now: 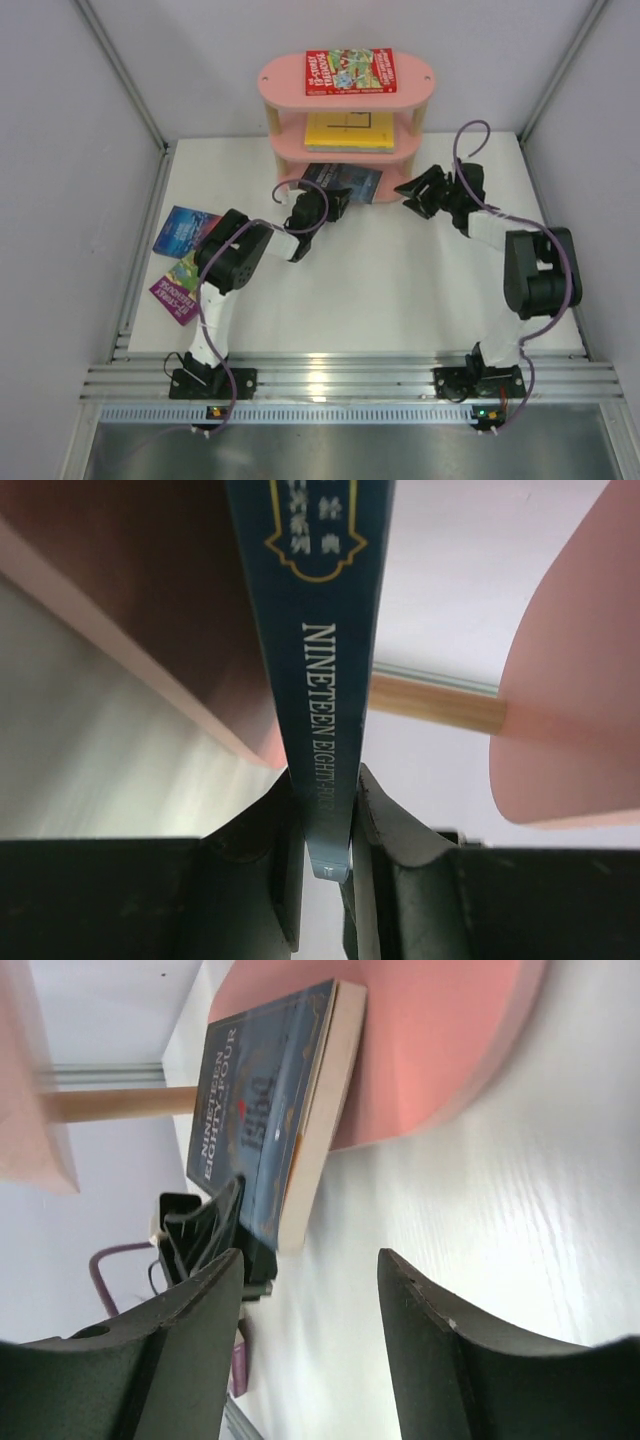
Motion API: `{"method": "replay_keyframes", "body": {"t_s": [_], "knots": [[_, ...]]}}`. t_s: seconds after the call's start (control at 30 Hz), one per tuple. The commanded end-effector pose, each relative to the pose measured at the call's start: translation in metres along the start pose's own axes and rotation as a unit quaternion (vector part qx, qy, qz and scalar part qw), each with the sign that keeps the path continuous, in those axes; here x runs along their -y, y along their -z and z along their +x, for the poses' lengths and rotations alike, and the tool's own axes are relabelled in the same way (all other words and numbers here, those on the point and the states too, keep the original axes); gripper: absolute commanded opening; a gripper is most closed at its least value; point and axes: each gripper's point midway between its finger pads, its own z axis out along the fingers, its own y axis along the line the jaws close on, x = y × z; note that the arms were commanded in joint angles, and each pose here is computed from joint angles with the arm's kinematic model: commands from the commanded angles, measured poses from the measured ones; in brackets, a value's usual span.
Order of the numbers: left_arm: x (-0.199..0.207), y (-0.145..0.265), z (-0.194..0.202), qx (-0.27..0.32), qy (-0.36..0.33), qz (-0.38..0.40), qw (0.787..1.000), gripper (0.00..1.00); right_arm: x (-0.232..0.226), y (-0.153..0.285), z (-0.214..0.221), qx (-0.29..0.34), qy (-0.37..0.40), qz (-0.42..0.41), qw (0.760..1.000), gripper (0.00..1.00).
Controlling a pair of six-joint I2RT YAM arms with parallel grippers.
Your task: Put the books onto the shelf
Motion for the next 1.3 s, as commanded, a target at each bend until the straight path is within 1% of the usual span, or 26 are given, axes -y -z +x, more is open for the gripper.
{"method": "replay_keyframes", "body": {"t_s": [0.0, 0.13, 0.23, 0.27, 0.33, 0.37, 0.43, 0.53, 0.7, 0.8, 0.83, 0.87, 0.93, 0.97, 1.1, 1.13, 1.23, 1.27], "knots": [[0.06, -0.012, -0.005, 0.018, 0.011, 0.082, 0.996, 0.0, -0.027, 0.046, -0.015, 0.039, 0.048, -0.011, 0.998, 0.56], [0.054, -0.019, -0.007, 0.033, 0.011, 0.071, 0.997, 0.0, -0.041, 0.076, -0.011, 0.053, 0.062, -0.022, 0.996, 0.57], [0.053, -0.021, -0.005, 0.04, 0.012, 0.06, 0.997, 0.11, -0.055, 0.095, -0.012, 0.064, 0.079, -0.032, 0.994, 0.57], [0.048, -0.022, -0.004, 0.045, 0.015, 0.048, 0.998, 0.21, -0.06, 0.101, -0.011, 0.066, 0.088, -0.033, 0.993, 0.57], [0.046, -0.023, -0.001, 0.045, 0.016, 0.043, 0.998, 0.3, -0.063, 0.106, -0.01, 0.067, 0.091, -0.034, 0.993, 0.58], [0.045, -0.025, 0.002, 0.045, 0.015, 0.037, 0.998, 0.36, -0.062, 0.108, -0.01, 0.067, 0.095, -0.031, 0.993, 0.58], [0.04, -0.027, 0.008, 0.038, 0.013, 0.029, 0.999, 0.41, -0.062, 0.109, -0.01, 0.066, 0.1, -0.024, 0.993, 0.58], [0.033, -0.028, 0.014, 0.031, 0.015, 0.024, 0.999, 0.46, -0.048, 0.108, -0.008, 0.062, 0.098, 0.003, 0.993, 0.58], [0.023, -0.024, 0.016, 0.023, 0.013, 0.003, 1.0, 0.54, -0.029, 0.099, -0.009, 0.059, 0.085, 0.028, 0.994, 0.58], [0.015, -0.018, 0.016, 0.021, 0.01, -0.017, 1.0, 0.64, -0.017, 0.089, -0.01, 0.058, 0.068, 0.041, 0.995, 0.58], [0.005, -0.017, 0.015, 0.023, 0.014, -0.042, 0.999, 0.69, -0.013, 0.086, -0.01, 0.057, 0.061, 0.047, 0.995, 0.58], [0.004, -0.015, 0.014, 0.024, 0.015, -0.047, 0.999, 0.72, -0.016, 0.079, -0.015, 0.067, 0.066, 0.032, 0.995, 0.58], [0.004, -0.012, 0.015, 0.021, 0.012, -0.054, 0.998, 0.77, -0.012, 0.071, -0.018, 0.07, 0.062, 0.034, 0.995, 0.6], [0.002, -0.01, 0.016, 0.02, 0.013, -0.059, 0.998, 0.82, -0.004, 0.064, -0.019, 0.066, 0.051, 0.043, 0.996, 0.6], [-0.002, -0.002, 0.014, 0.018, 0.017, -0.07, 0.997, 0.88, 0.003, 0.046, -0.02, 0.065, 0.018, 0.044, 0.997, 0.64], [-0.008, 0.001, 0.013, 0.018, 0.021, -0.078, 0.997, 0.88, 0.007, 0.04, -0.019, 0.063, 0.004, 0.047, 0.997, 0.64], [-0.004, 0.008, 0.012, 0.009, 0.031, -0.07, 0.997, 0.88, 0.014, 0.03, -0.013, 0.069, -0.021, 0.056, 0.996, 0.64], [-0.002, 0.016, 0.008, 0.012, 0.033, -0.066, 0.997, 0.89, 0.024, 0.026, -0.004, 0.065, -0.036, 0.063, 0.995, 0.64]]}}
